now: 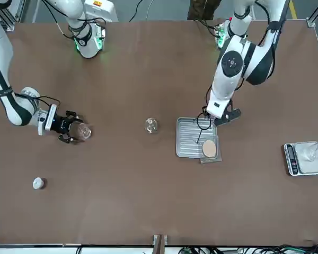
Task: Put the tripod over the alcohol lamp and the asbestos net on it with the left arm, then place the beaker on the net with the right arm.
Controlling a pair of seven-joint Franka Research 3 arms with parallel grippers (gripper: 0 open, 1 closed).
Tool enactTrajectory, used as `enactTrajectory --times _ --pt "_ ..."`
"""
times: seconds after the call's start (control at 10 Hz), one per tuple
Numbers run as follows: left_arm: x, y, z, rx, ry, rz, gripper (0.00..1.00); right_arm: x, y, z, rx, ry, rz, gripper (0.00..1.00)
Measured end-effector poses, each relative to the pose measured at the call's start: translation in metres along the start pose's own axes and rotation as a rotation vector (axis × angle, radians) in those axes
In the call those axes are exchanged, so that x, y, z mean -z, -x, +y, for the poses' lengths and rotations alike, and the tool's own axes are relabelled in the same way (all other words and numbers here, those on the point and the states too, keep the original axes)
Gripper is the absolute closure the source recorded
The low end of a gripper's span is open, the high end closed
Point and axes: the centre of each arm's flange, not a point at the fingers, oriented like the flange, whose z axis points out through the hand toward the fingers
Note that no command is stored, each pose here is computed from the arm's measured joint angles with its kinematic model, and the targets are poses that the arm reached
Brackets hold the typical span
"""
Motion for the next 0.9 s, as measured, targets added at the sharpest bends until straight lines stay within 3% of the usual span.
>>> enactTrajectory --times 0.5,0.9 --pt "-0.043 0.016 -0.012 0.058 0.071 0.027 0.35 -0.008 0.002 -0.002 -0.004 -0.011 0.002 0.03" --pt "-0.054 0.023 -0.013 0.053 0.078 0.027 0.37 -0.013 0.007 -0.003 -0.012 -0.012 0.005 0.16"
